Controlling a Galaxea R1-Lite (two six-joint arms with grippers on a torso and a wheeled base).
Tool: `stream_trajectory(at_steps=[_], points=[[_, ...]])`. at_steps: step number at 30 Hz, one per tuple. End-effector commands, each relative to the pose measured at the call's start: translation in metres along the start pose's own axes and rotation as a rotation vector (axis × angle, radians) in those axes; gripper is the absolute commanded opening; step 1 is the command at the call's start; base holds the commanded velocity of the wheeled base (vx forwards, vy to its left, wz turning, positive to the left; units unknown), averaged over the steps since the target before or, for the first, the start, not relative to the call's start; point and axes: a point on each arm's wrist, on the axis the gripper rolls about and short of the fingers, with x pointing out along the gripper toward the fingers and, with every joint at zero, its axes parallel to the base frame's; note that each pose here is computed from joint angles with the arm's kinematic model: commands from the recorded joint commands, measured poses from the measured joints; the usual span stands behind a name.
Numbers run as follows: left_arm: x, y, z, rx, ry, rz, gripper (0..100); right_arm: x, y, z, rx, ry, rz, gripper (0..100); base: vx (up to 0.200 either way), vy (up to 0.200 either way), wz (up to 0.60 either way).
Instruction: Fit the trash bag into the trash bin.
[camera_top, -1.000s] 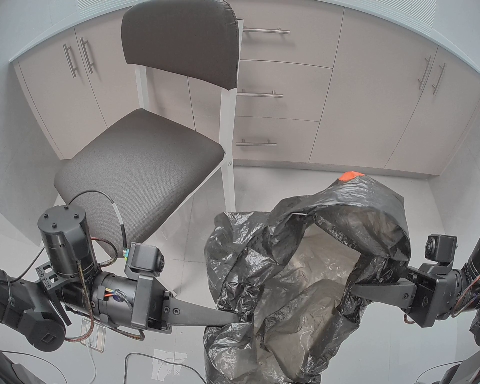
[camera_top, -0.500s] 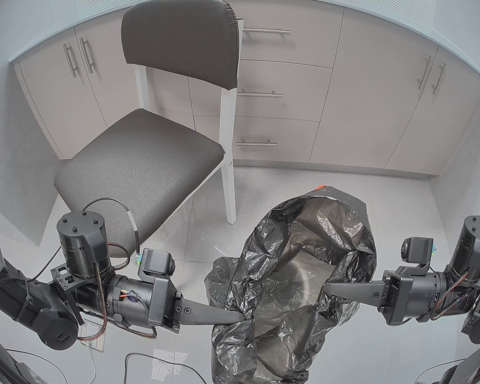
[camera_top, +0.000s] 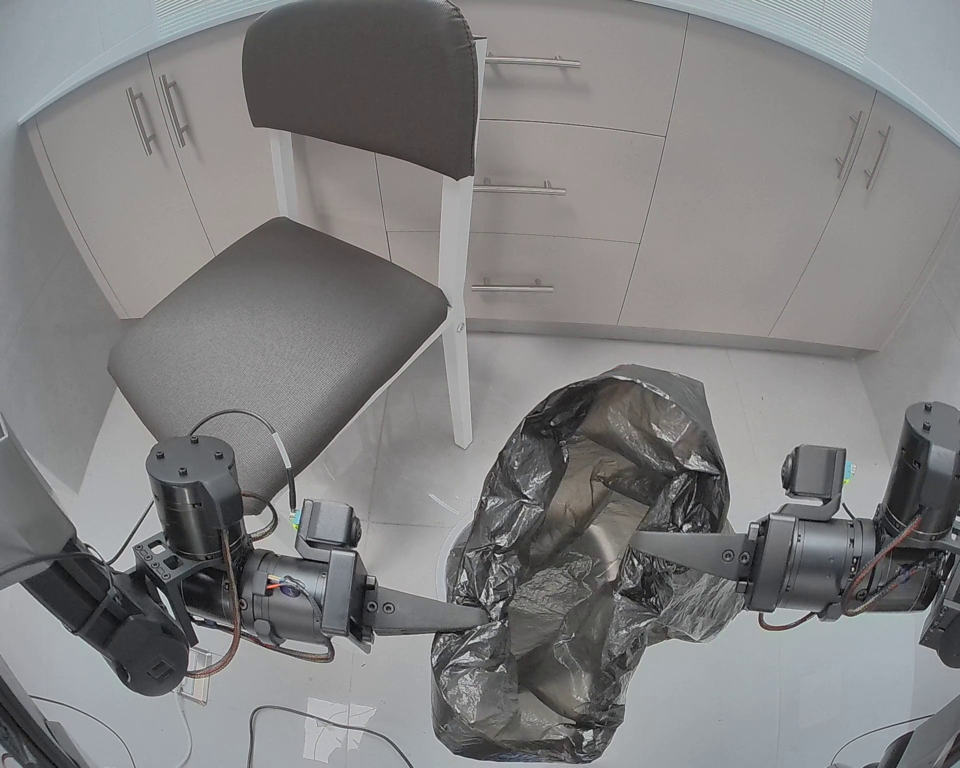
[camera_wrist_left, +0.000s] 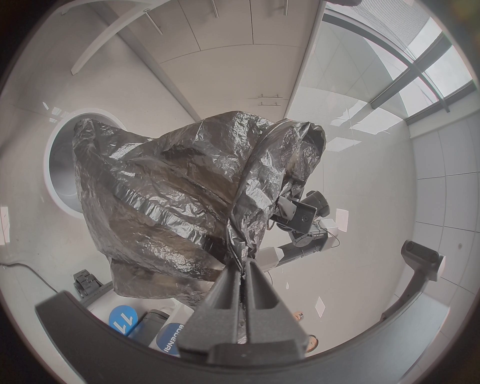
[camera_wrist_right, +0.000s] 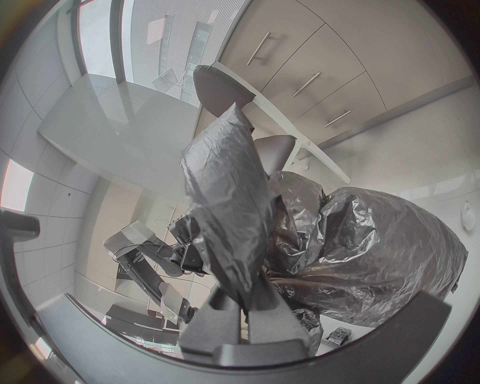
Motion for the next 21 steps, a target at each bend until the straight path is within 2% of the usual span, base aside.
stream_trajectory(at_steps=[1, 13, 21], points=[[0.004, 0.022, 0.002, -0.036, -0.001, 0.018, 0, 0.010, 0.007, 0.015, 0.000, -0.011, -0.013, 0, 0.000, 0.000, 0.00], [0.001, 0.059, 0.012, -0.053, -0.053, 0.033, 0, 0.042, -0.004, 0.023, 0.012, -0.008, -0.093, 0, 0.000, 0.000, 0.00], [-0.004, 0.076, 0.013, -0.084, -0.092, 0.032, 0, 0.071, -0.021, 0.009, 0.030, 0.066, -0.128, 0, 0.000, 0.000, 0.00]])
